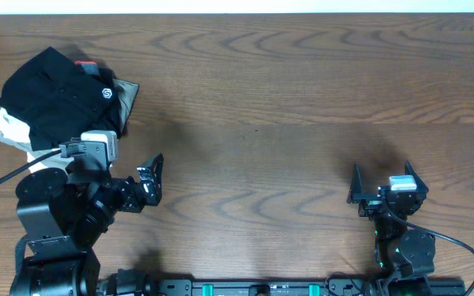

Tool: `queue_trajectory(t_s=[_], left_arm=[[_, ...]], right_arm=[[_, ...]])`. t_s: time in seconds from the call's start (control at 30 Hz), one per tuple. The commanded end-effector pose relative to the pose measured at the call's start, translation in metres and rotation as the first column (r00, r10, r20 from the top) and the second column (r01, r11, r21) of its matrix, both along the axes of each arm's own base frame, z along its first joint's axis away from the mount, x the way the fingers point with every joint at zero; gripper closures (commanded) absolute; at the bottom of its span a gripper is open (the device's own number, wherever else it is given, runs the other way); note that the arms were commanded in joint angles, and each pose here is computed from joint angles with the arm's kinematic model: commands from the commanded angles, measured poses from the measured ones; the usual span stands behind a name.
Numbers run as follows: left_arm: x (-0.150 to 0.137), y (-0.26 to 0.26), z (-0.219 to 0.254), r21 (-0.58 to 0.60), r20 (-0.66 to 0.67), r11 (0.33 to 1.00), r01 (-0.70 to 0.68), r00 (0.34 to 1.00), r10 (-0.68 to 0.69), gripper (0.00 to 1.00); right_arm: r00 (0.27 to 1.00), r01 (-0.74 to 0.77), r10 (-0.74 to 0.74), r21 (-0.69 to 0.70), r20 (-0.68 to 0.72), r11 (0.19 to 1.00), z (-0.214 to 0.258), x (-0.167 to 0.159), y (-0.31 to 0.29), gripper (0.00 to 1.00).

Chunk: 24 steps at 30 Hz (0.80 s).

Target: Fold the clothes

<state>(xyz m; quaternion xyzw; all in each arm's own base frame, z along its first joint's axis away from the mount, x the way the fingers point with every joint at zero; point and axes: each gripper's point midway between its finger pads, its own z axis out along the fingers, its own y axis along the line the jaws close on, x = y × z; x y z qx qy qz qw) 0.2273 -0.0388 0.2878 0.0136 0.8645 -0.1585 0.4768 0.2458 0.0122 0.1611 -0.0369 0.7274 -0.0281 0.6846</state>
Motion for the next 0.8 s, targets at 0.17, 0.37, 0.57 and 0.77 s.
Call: queue_trajectory(t_s=[0.17, 0.37, 0.57, 0.77], left_arm=[[-0.005, -0.004, 0.003, 0.008, 0.023, 1.0, 0.021, 1.0, -0.021, 0.02], [-0.02, 0.002, -0.024, 0.116, 0.02, 0.993, -0.001, 1.0, -0.001, 0.02], [-0.037, 0.002, -0.087, 0.19, -0.009, 0.982, 0.005, 1.0, -0.003, 0.02], [-0.031, -0.003, -0.133, 0.202, 0.094, 0.979, 0.008, 0.995, -0.027, 0.02]], right_arm=[[1.0, 0.0, 0.0, 0.016, -0.001, 1.0, -0.001, 0.0, 0.0, 0.01], [1.0, 0.0, 0.0, 0.016, -0.001, 1.0, -0.001, 0.0, 0.0, 0.01], [1.0, 0.0, 0.0, 0.016, -0.001, 1.0, -0.001, 0.0, 0.0, 0.01], [1.0, 0.0, 0.0, 0.016, -0.001, 1.0, -0.001, 0.0, 0.0, 0.01]])
